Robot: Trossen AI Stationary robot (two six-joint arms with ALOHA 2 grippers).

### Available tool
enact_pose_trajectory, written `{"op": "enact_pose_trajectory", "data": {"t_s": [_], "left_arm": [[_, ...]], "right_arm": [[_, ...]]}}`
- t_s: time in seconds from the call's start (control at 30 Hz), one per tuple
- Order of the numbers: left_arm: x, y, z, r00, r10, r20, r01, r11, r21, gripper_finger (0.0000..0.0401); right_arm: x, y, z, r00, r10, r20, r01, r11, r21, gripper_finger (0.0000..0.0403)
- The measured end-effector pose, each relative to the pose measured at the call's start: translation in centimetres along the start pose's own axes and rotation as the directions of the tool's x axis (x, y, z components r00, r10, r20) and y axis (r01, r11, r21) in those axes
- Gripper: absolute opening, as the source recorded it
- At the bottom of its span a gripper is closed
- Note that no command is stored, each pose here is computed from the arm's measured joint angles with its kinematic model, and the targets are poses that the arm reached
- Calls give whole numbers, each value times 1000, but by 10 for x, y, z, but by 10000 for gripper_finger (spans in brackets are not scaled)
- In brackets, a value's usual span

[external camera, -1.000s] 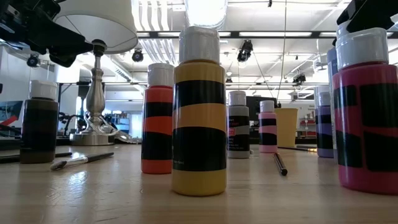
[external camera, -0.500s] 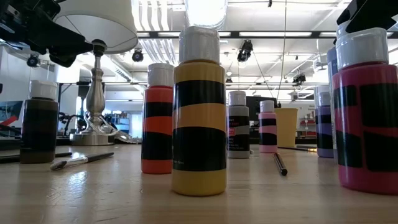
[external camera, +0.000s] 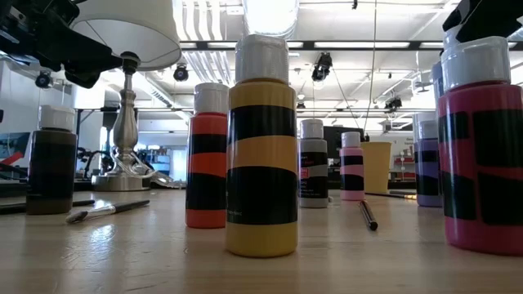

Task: Pick & Place Paint Supplies
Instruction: Put the big blue paint bottle into the bin

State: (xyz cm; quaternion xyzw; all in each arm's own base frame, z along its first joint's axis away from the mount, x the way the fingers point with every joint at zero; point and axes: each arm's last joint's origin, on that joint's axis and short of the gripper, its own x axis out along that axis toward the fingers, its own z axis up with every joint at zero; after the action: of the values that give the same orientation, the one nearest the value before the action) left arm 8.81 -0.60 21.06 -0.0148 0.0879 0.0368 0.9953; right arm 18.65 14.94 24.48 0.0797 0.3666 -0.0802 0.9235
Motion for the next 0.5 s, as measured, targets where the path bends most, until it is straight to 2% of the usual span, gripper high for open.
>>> {"op": "enact_pose_trajectory", "data": {"t_s": [0.23, 0.5], "left_arm": [[0, 0, 0, 1000, 0, 0, 0, 1000, 0, 163], [0, 0, 0, 1000, 0, 1, 0, 1000, 0, 163]], "right_arm": [[-29, -3, 34, 998, -59, -17, 58, 997, -42, 117], [-55, -17, 94, 994, -78, 74, 86, 989, -118, 123]]}}
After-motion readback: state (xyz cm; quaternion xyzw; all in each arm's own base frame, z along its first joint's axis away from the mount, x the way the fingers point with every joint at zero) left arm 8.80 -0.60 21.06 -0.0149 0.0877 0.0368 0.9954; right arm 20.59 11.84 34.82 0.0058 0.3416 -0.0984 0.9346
